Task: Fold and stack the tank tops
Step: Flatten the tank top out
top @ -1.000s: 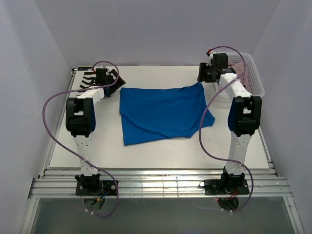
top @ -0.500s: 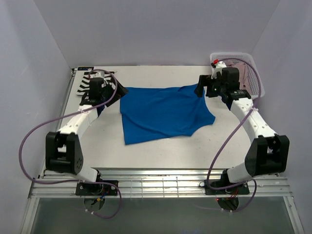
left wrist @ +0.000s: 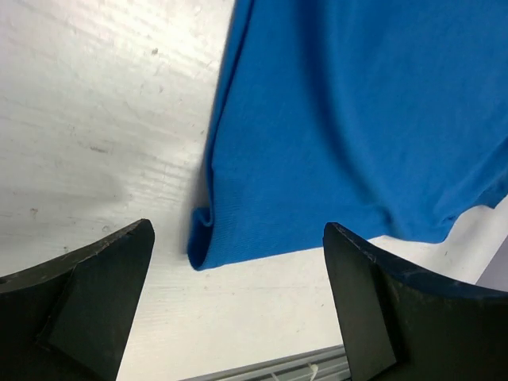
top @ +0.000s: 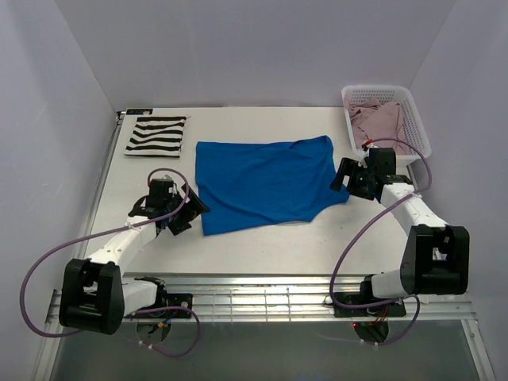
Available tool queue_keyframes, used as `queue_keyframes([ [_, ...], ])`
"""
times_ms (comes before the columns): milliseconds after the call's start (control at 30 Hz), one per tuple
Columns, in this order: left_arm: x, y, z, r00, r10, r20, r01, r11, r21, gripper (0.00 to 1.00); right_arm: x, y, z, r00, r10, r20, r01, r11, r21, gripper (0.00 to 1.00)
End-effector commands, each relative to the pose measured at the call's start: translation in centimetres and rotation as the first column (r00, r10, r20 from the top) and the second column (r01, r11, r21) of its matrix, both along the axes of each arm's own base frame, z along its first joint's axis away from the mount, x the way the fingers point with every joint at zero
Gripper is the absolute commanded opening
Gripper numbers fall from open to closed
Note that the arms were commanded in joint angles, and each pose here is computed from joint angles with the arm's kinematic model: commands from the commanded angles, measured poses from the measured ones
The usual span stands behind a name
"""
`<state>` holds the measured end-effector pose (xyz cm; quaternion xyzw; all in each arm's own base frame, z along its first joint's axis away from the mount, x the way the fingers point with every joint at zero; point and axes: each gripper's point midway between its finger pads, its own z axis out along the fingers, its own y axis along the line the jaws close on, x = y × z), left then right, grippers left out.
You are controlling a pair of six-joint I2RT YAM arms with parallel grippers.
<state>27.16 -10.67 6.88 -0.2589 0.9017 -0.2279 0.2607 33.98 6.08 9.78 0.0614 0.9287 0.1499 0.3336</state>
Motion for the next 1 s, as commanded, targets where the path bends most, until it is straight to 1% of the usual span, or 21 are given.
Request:
queue_keyframes([
  [0,-1.8,-1.2,-1.3,0.997,-0.036,-0.075,0.032,0.998,-0.055,0.98,0.2,0.6,-0.9,1.000,0.005,-0.029,-0.003,0.998,0.067,0.91],
  [67,-2.2,-1.4,-2.3,0.995,-0.047,-0.093,0.041,0.997,-0.062,0.97,-0.3,1.3,-1.5,0.998,0.038,-0.044,-0.033,0.995,0.098,0.90],
  [133,-2.7,-1.4,-3.3,0.992,-0.051,-0.114,0.044,0.997,-0.064,0.93,-0.6,0.9,-2.3,0.998,0.017,-0.066,-0.012,0.997,0.080,0.90],
  [167,-2.4,-1.5,-3.3,0.993,-0.050,-0.104,0.044,0.997,-0.066,0.88,-0.6,0.8,-2.7,0.997,0.013,-0.076,-0.007,0.997,0.075,0.90],
  [233,-2.0,-1.9,-3.7,0.993,-0.057,-0.103,0.049,0.996,-0.078,0.83,-0.3,0.4,-3.0,0.997,-0.005,-0.082,0.009,0.998,0.056,0.90],
  [267,-2.0,-2.0,-3.8,0.992,-0.062,-0.106,0.054,0.995,-0.083,0.77,-0.2,0.2,-3.2,0.996,-0.016,-0.089,0.021,0.999,0.048,0.90],
  [300,-1.9,-2.2,-4.0,0.992,-0.070,-0.109,0.061,0.994,-0.086,0.75,0.0,-0.3,-3.2,0.995,-0.048,-0.092,0.051,0.998,0.034,0.90],
  [367,-2.0,-2.4,-4.7,0.987,-0.085,-0.133,0.075,0.994,-0.082,0.73,0.1,-0.9,-3.4,0.993,-0.072,-0.092,0.074,0.997,0.020,0.91],
  [467,-2.4,-2.5,-5.6,0.983,-0.095,-0.157,0.085,0.994,-0.065,0.69,0.3,-2.2,-3.4,0.988,-0.126,-0.087,0.125,0.992,-0.020,0.91],
  [500,-2.6,-2.6,-5.9,0.980,-0.101,-0.171,0.091,0.994,-0.064,0.61,0.3,-3.1,-3.6,0.984,-0.153,-0.089,0.150,0.988,-0.031,0.91],
  [567,-2.7,-2.8,-6.1,0.977,-0.117,-0.179,0.107,0.992,-0.066,0.55,0.2,-3.6,-3.7,0.981,-0.168,-0.093,0.166,0.986,-0.033,0.92],
  [700,-4.4,-2.5,-6.6,0.967,-0.117,-0.229,0.109,0.993,-0.048,0.55,0.1,-4.0,-4.0,0.978,-0.184,-0.102,0.182,0.983,-0.031,0.94],
  [733,-5.3,-2.1,-7.0,0.958,-0.107,-0.266,0.102,0.994,-0.035,0.55,0.1,-4.1,-3.9,0.978,-0.185,-0.100,0.183,0.983,-0.032,0.94],
  [867,-6.4,-0.9,-7.0,0.951,-0.078,-0.299,0.091,0.995,0.028,0.55,0.0,-4.3,-4.1,0.977,-0.188,-0.103,0.185,0.982,-0.041,0.94],
  [933,-6.6,-0.9,-6.9,0.954,-0.073,-0.292,0.084,0.996,0.027,0.49,0.1,-4.2,-4.4,0.978,-0.181,-0.107,0.177,0.983,-0.039,0.95],
  [967,-6.5,-1.0,-6.9,0.954,-0.074,-0.290,0.084,0.996,0.022,0.39,0.1,-4.1,-4.4,0.978,-0.177,-0.110,0.175,0.984,-0.036,0.95],
])
